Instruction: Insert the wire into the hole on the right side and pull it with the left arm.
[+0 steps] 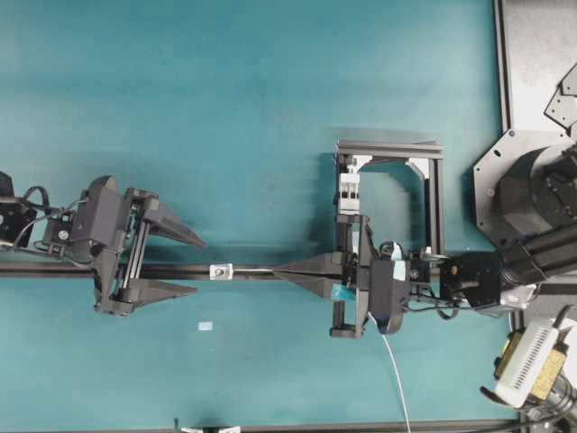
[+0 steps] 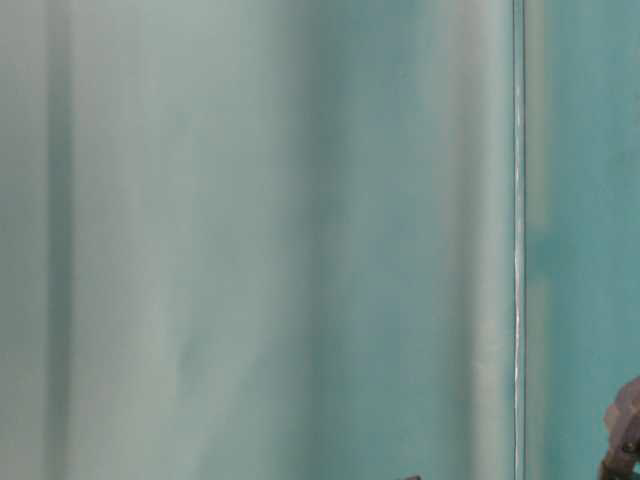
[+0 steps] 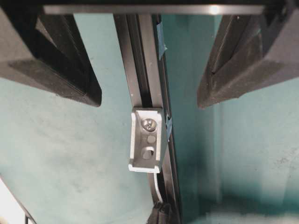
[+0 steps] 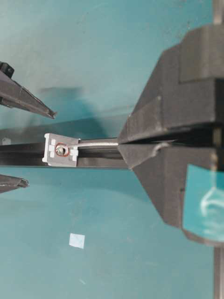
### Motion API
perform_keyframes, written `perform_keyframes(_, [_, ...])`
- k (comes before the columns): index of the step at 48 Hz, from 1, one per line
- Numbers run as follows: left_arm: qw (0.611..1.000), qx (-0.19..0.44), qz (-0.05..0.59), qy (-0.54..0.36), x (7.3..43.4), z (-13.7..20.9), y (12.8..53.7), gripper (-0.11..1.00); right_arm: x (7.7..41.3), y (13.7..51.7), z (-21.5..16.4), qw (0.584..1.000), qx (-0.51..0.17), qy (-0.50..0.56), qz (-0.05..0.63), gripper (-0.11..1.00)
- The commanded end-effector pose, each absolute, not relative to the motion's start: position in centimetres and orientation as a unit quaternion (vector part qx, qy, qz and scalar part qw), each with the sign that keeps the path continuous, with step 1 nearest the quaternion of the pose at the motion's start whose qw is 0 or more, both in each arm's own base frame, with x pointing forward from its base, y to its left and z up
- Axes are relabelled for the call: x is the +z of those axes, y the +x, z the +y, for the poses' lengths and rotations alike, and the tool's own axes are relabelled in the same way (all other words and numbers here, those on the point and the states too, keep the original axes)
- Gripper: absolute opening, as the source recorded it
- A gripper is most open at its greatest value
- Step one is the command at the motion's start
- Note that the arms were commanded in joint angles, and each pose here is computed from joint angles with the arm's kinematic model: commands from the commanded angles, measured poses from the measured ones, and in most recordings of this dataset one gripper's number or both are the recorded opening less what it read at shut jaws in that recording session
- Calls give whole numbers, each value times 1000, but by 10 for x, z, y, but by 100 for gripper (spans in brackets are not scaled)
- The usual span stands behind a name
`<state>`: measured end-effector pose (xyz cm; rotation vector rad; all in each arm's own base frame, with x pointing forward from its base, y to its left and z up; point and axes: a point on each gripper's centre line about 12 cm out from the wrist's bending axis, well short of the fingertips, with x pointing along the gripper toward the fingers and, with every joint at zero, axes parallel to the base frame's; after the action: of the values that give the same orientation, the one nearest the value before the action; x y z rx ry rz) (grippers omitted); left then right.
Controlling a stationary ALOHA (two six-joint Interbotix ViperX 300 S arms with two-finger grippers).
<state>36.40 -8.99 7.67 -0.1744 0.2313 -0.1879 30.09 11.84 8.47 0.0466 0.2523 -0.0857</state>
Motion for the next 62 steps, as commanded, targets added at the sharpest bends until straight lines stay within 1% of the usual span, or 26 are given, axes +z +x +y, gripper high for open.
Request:
perform_keyframes(1, [987, -97, 97, -88, 86, -92, 369, 64, 93, 305, 123, 993, -38, 29, 109, 2])
perform_keyframes(21, [987, -98, 94, -87, 88, -93, 371, 63, 91, 311, 127, 993, -38, 25, 108, 2])
perform_keyframes(50, [986, -108, 90, -86, 90, -100, 373, 63, 86, 326, 120, 992, -59, 24, 107, 2])
perform_keyframes(62, [986, -109, 92, -86, 89, -101, 372, 63, 90, 335, 121, 993, -61, 13, 99, 2])
